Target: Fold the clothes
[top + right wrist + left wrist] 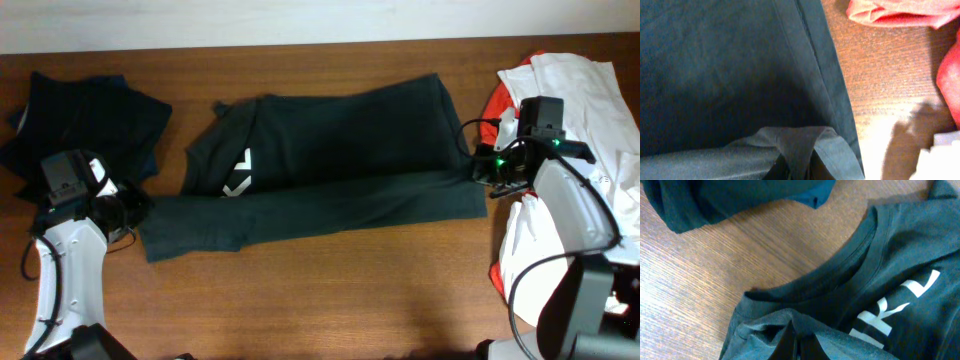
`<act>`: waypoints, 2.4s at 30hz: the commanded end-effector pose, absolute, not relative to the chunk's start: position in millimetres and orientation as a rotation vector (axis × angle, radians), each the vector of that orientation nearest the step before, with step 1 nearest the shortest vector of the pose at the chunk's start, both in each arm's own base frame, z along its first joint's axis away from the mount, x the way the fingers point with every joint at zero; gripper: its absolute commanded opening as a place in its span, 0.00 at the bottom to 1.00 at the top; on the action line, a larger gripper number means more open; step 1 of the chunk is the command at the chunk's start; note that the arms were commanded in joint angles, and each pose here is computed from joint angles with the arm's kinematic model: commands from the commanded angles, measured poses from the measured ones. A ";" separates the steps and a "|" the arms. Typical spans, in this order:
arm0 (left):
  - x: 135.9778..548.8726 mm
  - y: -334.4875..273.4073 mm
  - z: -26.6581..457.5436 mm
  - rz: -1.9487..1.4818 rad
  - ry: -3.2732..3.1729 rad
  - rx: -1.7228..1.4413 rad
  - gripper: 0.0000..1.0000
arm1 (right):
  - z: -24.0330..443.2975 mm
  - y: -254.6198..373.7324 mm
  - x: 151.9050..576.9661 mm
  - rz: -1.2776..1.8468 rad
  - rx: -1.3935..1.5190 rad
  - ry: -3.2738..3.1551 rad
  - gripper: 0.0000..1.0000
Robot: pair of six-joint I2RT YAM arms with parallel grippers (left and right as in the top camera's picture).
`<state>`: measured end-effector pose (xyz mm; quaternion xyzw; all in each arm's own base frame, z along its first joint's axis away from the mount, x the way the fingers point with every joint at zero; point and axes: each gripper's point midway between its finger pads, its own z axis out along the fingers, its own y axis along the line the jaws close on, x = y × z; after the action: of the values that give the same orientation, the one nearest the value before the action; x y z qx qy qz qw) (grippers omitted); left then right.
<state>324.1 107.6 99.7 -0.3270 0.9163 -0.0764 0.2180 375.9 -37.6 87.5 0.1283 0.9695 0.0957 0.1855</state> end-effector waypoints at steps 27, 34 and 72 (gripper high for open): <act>342.6 63.4 112.6 -0.443 2.544 -0.587 0.42 | -30.5 -58.5 300.0 0.012 0.643 3.222 0.09; 312.0 -33.2 80.9 -0.182 2.845 -0.026 0.53 | -30.5 -57.4 300.5 0.024 0.643 3.221 0.14; 378.6 -66.9 84.5 -0.297 2.933 -0.007 0.49 | -29.7 -56.4 295.4 0.023 0.646 3.242 0.24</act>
<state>369.8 -104.9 71.9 0.0267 0.9830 -0.1622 0.0817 329.0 -41.8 -2.0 0.1869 0.9804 0.0598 -0.0178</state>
